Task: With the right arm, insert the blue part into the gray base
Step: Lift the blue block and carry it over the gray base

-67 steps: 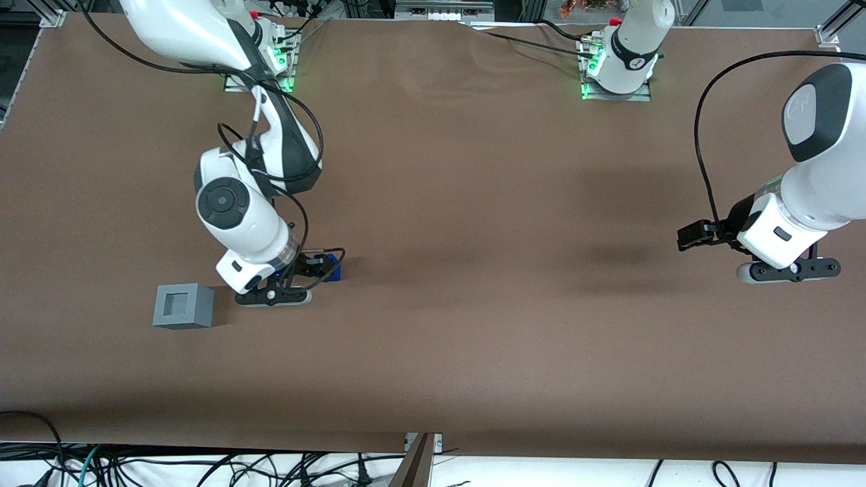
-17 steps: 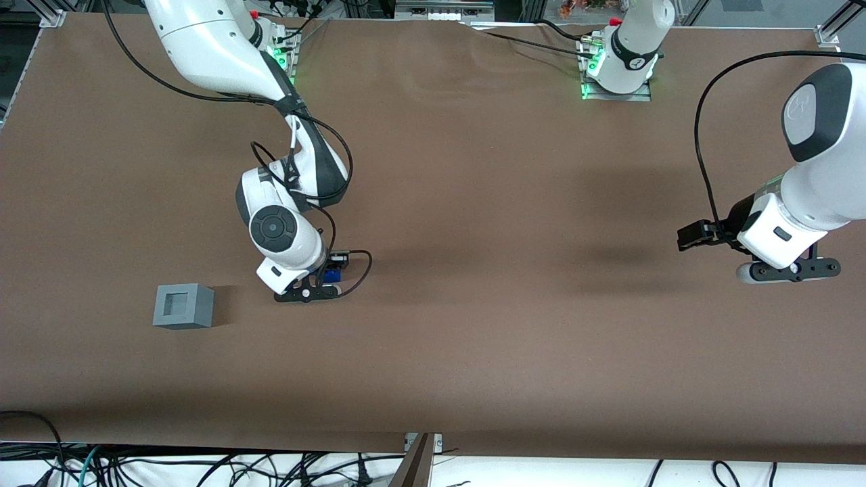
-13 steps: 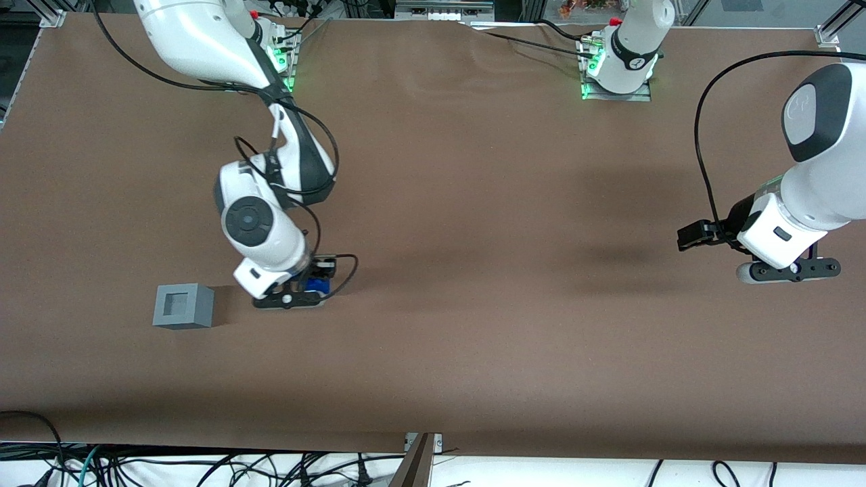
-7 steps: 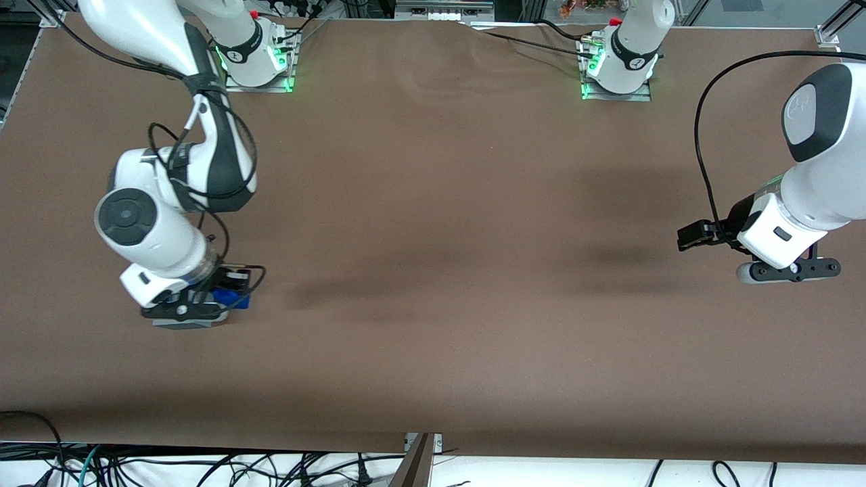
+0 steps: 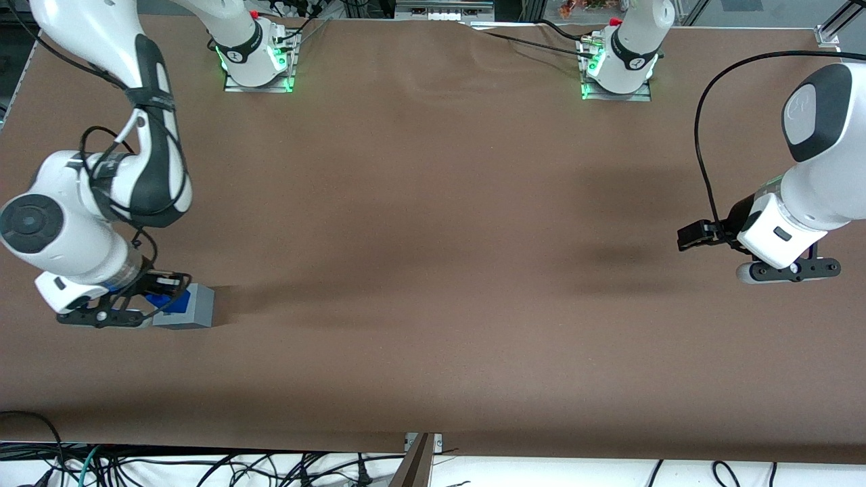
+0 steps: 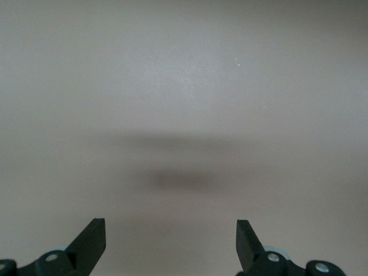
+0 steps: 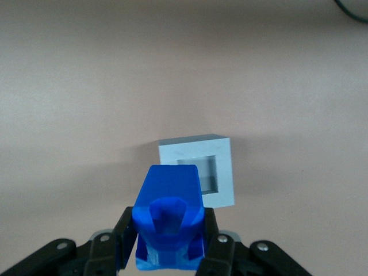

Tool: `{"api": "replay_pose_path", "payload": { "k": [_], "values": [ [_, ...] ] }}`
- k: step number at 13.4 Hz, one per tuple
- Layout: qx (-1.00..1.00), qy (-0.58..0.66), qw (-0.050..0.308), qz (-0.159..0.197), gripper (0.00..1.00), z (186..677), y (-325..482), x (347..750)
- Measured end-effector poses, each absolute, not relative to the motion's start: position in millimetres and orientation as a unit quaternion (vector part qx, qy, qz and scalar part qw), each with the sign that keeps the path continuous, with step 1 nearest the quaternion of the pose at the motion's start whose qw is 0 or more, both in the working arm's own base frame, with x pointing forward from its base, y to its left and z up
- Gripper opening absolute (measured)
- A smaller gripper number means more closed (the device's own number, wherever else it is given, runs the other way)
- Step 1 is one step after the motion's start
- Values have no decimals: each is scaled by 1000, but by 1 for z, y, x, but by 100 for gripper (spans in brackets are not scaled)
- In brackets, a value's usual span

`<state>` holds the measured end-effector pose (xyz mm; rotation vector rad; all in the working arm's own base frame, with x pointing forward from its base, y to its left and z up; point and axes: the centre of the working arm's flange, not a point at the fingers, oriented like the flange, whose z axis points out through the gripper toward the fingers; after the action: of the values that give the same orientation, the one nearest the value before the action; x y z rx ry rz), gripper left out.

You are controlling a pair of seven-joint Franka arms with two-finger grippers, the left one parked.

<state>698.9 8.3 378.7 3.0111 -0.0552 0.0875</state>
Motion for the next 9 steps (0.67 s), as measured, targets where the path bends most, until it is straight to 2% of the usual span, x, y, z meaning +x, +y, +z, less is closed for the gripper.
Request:
{"api": "replay_pose_path", "payload": {
  "k": [3,9],
  "values": [
    [999,-11,33,29,50,379,-34,699],
    [999,-2,25,36,50,382,-25,702]
  ]
}}
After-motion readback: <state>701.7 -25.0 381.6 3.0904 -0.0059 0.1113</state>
